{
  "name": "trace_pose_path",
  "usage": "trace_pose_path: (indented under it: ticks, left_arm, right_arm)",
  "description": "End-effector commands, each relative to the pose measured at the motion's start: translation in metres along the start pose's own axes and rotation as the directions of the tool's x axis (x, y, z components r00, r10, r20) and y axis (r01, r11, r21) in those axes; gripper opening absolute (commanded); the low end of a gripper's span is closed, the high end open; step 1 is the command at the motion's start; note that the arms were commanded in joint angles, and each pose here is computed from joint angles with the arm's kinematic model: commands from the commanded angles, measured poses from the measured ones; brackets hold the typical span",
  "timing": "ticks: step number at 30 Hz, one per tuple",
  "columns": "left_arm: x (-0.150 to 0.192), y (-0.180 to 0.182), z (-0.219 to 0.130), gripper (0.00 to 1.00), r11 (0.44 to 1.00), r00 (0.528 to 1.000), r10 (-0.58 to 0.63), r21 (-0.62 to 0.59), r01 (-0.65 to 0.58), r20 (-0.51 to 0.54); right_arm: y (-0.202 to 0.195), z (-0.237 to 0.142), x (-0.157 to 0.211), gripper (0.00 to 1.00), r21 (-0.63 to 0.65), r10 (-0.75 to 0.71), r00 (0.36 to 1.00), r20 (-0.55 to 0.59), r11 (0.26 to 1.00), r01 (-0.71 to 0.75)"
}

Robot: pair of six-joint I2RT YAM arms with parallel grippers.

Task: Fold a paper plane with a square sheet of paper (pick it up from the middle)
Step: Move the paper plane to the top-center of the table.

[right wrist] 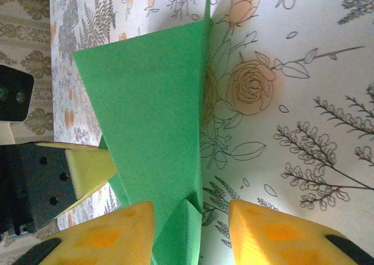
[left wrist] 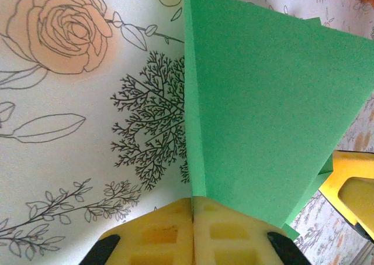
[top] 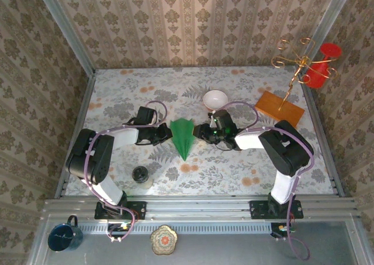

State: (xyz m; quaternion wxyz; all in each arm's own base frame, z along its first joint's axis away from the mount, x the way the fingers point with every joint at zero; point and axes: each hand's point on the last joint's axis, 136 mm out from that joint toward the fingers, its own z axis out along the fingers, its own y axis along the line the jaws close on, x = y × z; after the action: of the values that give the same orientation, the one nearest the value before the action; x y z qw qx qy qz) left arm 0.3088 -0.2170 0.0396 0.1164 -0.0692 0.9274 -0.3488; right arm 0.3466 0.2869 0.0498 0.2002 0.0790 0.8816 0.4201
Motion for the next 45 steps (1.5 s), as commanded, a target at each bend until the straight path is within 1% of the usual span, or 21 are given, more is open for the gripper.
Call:
trace_pose_path:
  ticks: [1,7,10,12,15,20,21,24,29,35,38,41,45]
  left_arm:
    - [0.001,-0.007,0.001,0.1,1.0,0.999,0.026,0.017,-0.025,-0.022]
    - [-0.001,-0.009,0.0,0.11,0.999,0.999,0.031,0.018,-0.03,-0.023]
    - [0.0,-0.008,-0.002,0.13,1.0,0.999,0.03,0.006,-0.03,-0.025]
    - [0.0,-0.005,-0.008,0.18,0.999,1.0,0.024,-0.024,-0.024,-0.006]
    - [0.0,-0.004,-0.024,0.28,0.998,0.999,0.028,-0.053,-0.026,0.041]
    - [0.015,-0.022,-0.041,0.36,0.997,0.996,0.059,-0.045,-0.056,0.061]
    - [0.027,-0.031,-0.037,0.37,0.996,0.996,0.079,-0.031,-0.078,0.039]
    - [0.036,-0.04,-0.031,0.38,0.997,0.997,0.079,-0.006,-0.079,0.022]
    - [0.034,-0.035,-0.015,0.39,0.997,0.998,0.066,-0.038,-0.066,-0.007]
    - [0.034,-0.028,-0.003,0.44,0.995,0.998,0.06,-0.082,-0.063,-0.035]
    - [0.039,-0.032,0.002,0.44,0.996,0.996,0.064,-0.063,-0.068,-0.054]
    - [0.043,-0.037,0.003,0.42,0.997,0.996,0.064,-0.042,-0.067,-0.063]
    - [0.047,-0.04,0.003,0.41,0.997,0.995,0.071,-0.037,-0.074,-0.072]
  right_arm:
    - [0.0,0.005,0.003,0.41,-0.002,-0.019,0.999,-0.04,1.0,0.019]
    - [-0.005,0.013,0.008,0.36,0.014,-0.012,0.996,-0.084,1.0,0.013]
    - [-0.005,0.015,0.01,0.28,0.01,-0.008,0.995,-0.094,1.0,0.009]
    - [-0.004,0.015,0.009,0.2,0.01,-0.009,0.996,-0.092,1.0,0.01]
    - [-0.001,0.011,0.006,0.14,0.005,-0.016,0.997,-0.075,1.0,0.017]
    - [0.004,0.007,0.003,0.11,-0.001,-0.025,0.998,-0.061,1.0,0.025]
    - [0.004,0.007,0.004,0.11,-0.001,-0.023,0.998,-0.061,1.0,0.023]
    - [0.005,0.007,0.005,0.11,-0.005,-0.019,0.998,-0.06,1.0,0.019]
    - [0.005,0.009,0.006,0.1,-0.007,-0.018,0.998,-0.063,1.0,0.018]
    - [0.004,0.008,0.008,0.11,-0.003,-0.014,0.998,-0.064,1.0,0.014]
    - [0.004,0.008,0.007,0.11,-0.003,-0.013,0.998,-0.063,1.0,0.013]
    - [0.004,0.008,0.007,0.11,-0.002,-0.014,0.998,-0.063,1.0,0.013]
    - [0.003,0.009,0.007,0.11,0.0,-0.011,0.998,-0.062,1.0,0.011]
